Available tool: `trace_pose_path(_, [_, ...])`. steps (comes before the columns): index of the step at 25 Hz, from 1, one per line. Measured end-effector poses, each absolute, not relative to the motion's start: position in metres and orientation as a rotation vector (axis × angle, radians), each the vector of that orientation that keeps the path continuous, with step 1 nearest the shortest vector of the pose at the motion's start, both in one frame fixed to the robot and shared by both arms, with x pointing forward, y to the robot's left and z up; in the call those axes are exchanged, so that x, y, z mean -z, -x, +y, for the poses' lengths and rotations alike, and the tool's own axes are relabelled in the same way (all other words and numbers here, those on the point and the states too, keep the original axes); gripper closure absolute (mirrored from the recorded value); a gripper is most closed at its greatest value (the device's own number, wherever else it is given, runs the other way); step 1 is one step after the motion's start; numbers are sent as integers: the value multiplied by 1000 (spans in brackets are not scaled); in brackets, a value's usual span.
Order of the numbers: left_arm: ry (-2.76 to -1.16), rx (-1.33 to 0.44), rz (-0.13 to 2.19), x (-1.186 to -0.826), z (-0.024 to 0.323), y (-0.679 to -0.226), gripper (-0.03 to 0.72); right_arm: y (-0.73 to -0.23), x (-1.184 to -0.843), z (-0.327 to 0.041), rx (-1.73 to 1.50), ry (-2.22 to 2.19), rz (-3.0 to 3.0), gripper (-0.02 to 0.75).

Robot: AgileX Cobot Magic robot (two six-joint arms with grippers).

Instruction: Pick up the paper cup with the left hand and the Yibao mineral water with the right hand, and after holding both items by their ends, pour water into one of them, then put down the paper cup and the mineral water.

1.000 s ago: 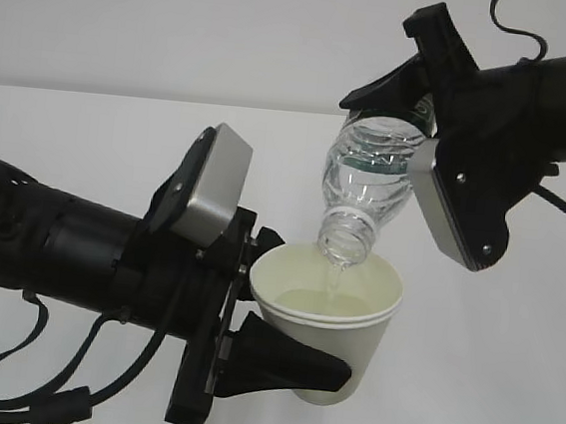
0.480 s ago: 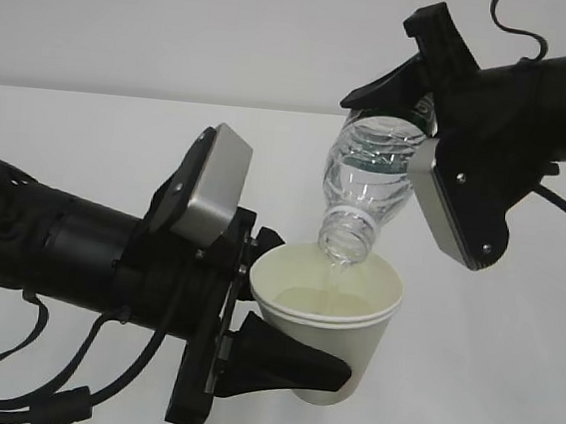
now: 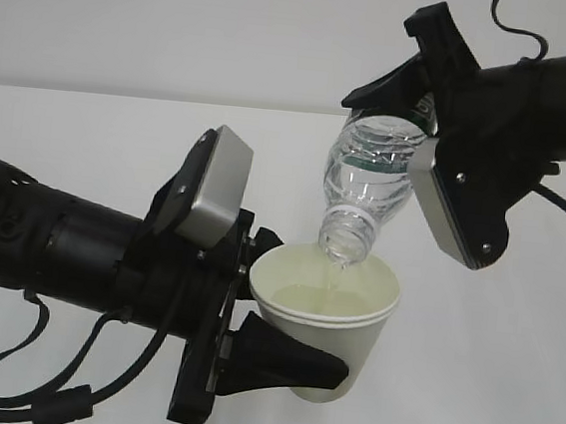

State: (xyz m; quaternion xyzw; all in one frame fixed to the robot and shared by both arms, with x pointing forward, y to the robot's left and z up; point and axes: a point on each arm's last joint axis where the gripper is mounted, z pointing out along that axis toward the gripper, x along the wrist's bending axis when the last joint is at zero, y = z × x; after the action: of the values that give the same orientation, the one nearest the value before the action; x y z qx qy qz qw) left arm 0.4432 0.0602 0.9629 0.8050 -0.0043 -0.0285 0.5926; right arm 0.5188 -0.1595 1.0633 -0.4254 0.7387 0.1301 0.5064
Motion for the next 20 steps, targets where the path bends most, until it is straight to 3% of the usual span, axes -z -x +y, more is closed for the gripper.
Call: trace_pose_path(20, [-1889, 53, 0, -961, 61, -445, 274, -519, -1063, -160, -300, 1030, 1777, 312])
